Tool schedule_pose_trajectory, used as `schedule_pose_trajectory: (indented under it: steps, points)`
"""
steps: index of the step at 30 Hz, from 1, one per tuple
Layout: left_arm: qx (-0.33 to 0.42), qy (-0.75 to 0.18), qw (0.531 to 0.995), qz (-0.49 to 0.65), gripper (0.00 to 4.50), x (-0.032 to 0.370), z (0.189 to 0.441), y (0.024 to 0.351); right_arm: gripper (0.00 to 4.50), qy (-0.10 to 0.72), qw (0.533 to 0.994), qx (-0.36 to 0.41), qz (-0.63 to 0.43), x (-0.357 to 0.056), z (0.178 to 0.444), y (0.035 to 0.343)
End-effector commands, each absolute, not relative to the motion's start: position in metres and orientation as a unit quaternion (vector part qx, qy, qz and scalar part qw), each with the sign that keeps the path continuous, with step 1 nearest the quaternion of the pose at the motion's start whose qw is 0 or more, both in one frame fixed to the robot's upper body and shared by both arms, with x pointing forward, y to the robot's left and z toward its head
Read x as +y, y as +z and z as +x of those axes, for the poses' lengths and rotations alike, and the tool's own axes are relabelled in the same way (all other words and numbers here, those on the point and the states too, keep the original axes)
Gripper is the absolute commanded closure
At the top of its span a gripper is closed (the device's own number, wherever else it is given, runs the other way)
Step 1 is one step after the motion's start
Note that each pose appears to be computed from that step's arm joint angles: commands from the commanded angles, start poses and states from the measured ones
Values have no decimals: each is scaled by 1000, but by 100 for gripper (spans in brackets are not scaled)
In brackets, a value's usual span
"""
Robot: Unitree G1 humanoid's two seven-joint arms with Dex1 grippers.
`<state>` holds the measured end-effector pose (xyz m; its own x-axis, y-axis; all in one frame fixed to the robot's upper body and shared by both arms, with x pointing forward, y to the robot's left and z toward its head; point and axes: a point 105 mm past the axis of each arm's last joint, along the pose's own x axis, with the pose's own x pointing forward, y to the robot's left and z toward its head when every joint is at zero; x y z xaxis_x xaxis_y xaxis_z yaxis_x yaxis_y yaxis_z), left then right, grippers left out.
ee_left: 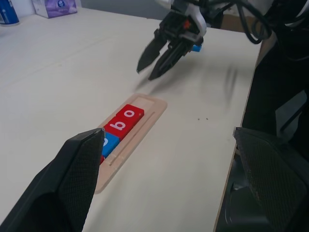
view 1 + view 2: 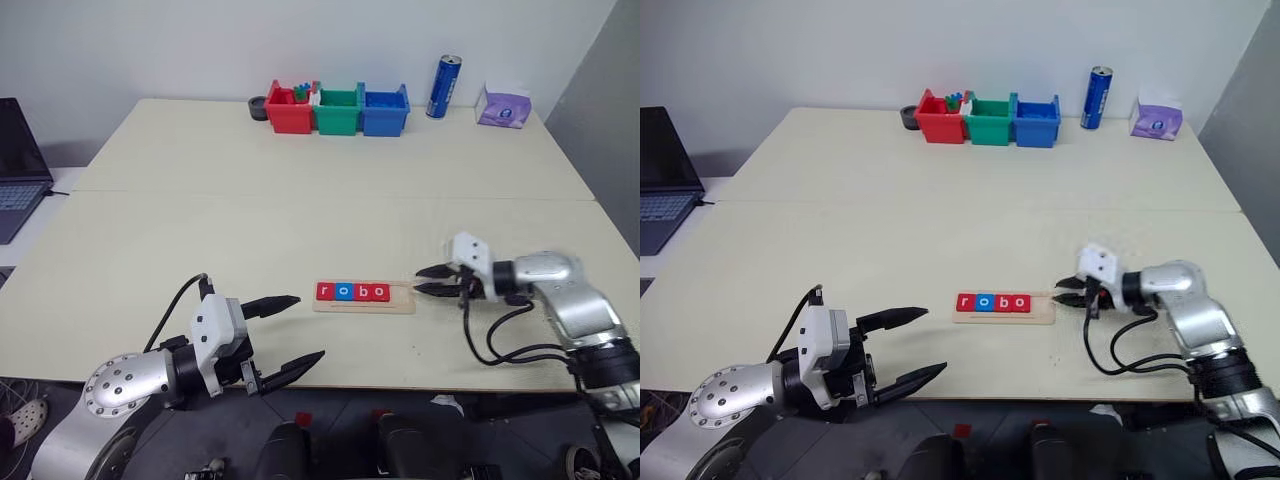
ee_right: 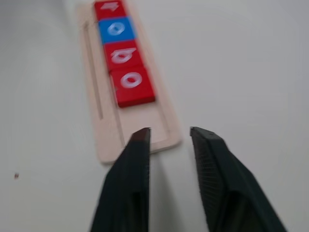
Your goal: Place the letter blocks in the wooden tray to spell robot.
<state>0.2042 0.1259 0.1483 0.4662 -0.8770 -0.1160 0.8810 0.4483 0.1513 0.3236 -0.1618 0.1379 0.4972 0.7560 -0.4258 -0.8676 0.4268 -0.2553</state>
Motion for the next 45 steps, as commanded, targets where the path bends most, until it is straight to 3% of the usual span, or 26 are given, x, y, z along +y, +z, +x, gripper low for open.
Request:
schedule_pose_trajectory:
  steps: [1,6,10,14,28,32,42,45]
  points:
    - [-16,-525,845,99,0,119,202,157,170,392,904,107,-130,-171,316,159]
    - [-20,-534,840,94,0,114,204,156,2,199,970,133,-42,-206,298,141]
    - [-22,-547,832,93,0,111,207,156,2,16,986,150,-72,-253,287,121]
    - [-23,-554,827,94,0,110,210,156,2,-74,980,163,-83,-283,280,109]
    - [-22,-557,824,99,0,111,211,156,2,-130,975,155,-90,-329,295,108]
    - [-20,-557,824,100,0,112,210,156,2,-128,972,186,-59,-343,297,96]
    - [-15,-568,818,86,0,111,204,157,2,-105,966,232,31,-333,288,79]
    - [-14,-570,817,84,0,111,204,157,60,-82,968,235,42,-321,287,79]
